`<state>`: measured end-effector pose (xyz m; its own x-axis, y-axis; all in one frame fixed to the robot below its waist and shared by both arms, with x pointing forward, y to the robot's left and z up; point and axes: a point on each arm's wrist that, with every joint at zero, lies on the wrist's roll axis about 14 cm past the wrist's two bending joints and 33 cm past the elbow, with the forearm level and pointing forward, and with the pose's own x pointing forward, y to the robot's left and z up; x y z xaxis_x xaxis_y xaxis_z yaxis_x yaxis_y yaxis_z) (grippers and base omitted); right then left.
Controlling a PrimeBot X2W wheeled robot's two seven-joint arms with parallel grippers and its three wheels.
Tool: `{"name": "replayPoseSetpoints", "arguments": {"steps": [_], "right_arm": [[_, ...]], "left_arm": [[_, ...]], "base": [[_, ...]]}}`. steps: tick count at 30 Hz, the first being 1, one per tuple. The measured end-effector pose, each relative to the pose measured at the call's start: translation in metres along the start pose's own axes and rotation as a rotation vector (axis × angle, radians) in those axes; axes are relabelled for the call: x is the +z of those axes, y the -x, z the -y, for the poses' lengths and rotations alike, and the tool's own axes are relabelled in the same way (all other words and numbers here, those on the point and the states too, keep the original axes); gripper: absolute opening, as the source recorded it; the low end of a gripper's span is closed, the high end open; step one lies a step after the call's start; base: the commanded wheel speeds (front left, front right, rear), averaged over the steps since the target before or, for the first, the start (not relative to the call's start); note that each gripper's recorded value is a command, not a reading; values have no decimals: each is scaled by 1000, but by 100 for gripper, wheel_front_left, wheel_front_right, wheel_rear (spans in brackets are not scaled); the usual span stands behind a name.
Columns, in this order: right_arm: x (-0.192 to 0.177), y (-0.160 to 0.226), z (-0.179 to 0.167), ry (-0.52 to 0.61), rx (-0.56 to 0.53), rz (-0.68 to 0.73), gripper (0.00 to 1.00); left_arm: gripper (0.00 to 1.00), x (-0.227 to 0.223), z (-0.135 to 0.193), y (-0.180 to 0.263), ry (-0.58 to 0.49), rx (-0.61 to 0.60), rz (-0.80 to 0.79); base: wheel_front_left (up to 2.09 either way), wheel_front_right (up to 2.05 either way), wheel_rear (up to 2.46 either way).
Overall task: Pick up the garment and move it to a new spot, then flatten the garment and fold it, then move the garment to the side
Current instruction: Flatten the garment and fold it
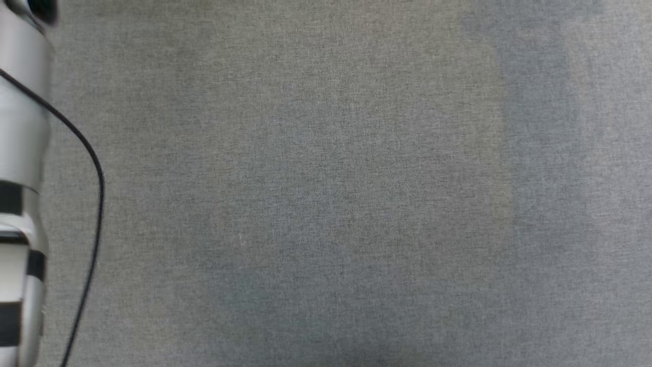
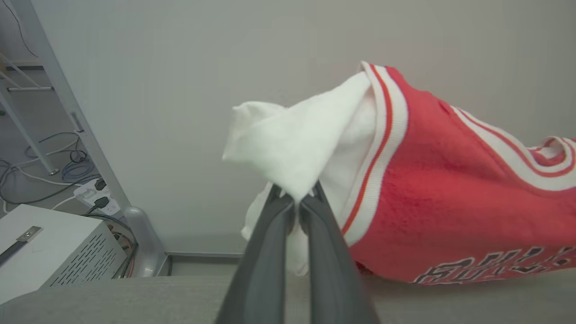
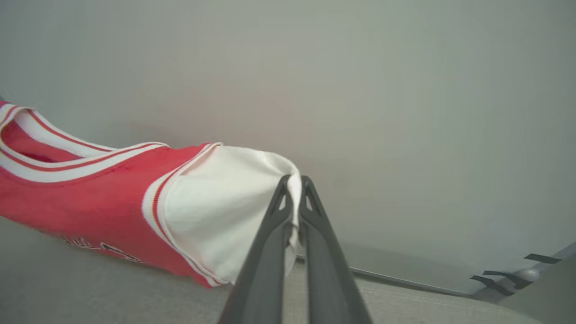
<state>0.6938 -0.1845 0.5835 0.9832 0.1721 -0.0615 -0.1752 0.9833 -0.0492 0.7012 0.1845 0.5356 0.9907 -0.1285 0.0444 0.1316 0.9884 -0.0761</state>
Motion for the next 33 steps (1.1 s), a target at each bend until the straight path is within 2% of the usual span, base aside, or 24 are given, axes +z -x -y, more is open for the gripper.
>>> {"name": "replayPoseSetpoints", "arguments": {"steps": [5,8,14,26,30,31,33], "right_arm": [[-74,29,-21,-74,44,-134,0],[-104,54,-26,-111,56,-175,0],[-146,114,-27,-174,57,-235,0],[-166,226,-23,-329,-23,-248,0],[-176,270,-32,-376,-47,-285,0],[-179,302,-39,-399,-70,-308,0],[-180,319,-43,-423,-88,-317,0]], "left_arm": [[0,-59,3,39,52,5,-129],[0,-85,2,67,68,11,-191],[0,-101,11,128,126,4,-209],[0,-103,14,247,170,62,-217],[0,-103,17,283,178,83,-223],[0,-106,27,311,186,92,-242],[0,-108,30,326,188,98,-256]], "base": [[0,0,0],[0,0,0],[0,0,0],[0,0,0],[0,0,0],[0,0,0],[0,0,0]]}}
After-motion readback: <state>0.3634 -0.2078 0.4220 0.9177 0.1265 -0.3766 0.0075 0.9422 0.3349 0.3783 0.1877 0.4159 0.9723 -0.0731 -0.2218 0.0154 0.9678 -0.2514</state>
